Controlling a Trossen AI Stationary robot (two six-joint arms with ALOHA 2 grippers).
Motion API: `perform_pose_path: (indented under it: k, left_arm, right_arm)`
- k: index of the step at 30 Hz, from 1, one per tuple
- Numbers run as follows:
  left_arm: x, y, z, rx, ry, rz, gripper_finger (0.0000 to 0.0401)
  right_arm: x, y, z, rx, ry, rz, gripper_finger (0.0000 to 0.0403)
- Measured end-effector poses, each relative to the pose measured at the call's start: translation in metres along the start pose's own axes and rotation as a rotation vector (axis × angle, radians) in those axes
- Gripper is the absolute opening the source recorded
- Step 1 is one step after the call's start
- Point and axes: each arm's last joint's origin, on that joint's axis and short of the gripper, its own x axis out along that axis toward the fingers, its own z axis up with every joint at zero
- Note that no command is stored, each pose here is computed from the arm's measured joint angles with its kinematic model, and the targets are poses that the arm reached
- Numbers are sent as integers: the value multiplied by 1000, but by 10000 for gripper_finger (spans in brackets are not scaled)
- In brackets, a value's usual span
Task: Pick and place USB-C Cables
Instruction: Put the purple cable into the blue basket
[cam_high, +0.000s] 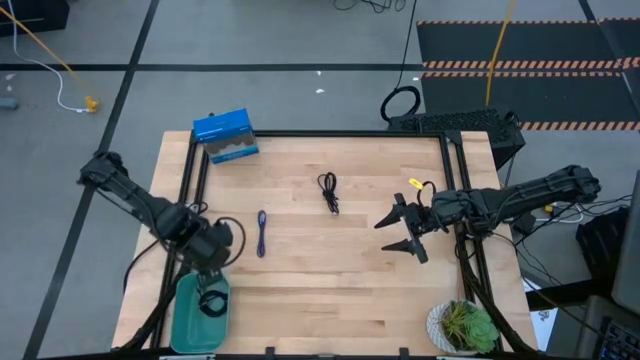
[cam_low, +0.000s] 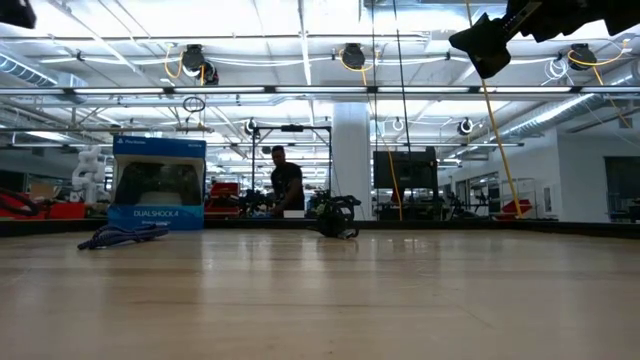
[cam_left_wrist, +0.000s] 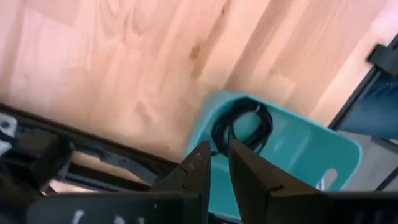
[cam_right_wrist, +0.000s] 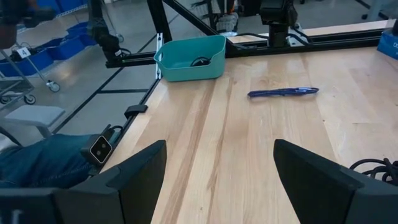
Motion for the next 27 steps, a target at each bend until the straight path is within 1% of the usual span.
perform_pose_path:
  k: [3, 9, 13, 16, 19, 22, 27]
  left_arm:
    - [-2, 6, 10, 13, -12, -3, 51]
    - [-5, 19, 29, -87, -38, -7, 49]
    - [-7, 29, 42, -107, -56, -11, 49]
    - [-8, 37, 51, -133, -89, 7, 49]
    - [-10, 46, 58, -183, -135, 44, 49]
    - [-12, 52, 65, -230, -177, 59, 49]
    - [-13, 59, 75, -349, -257, 88, 49]
  right_arm:
    - [0, 0, 0, 0, 0, 0, 286]
    - [0, 0, 0, 2, 0, 0, 286]
    - [0, 0, 0, 2, 0, 0, 286]
    - [0, 0, 0, 0, 0, 0, 286]
    - [0, 0, 0, -6, 0, 0, 286]
    - [0, 0, 0, -8, 0, 0, 286]
    - [0, 0, 0, -14, 0, 0, 286]
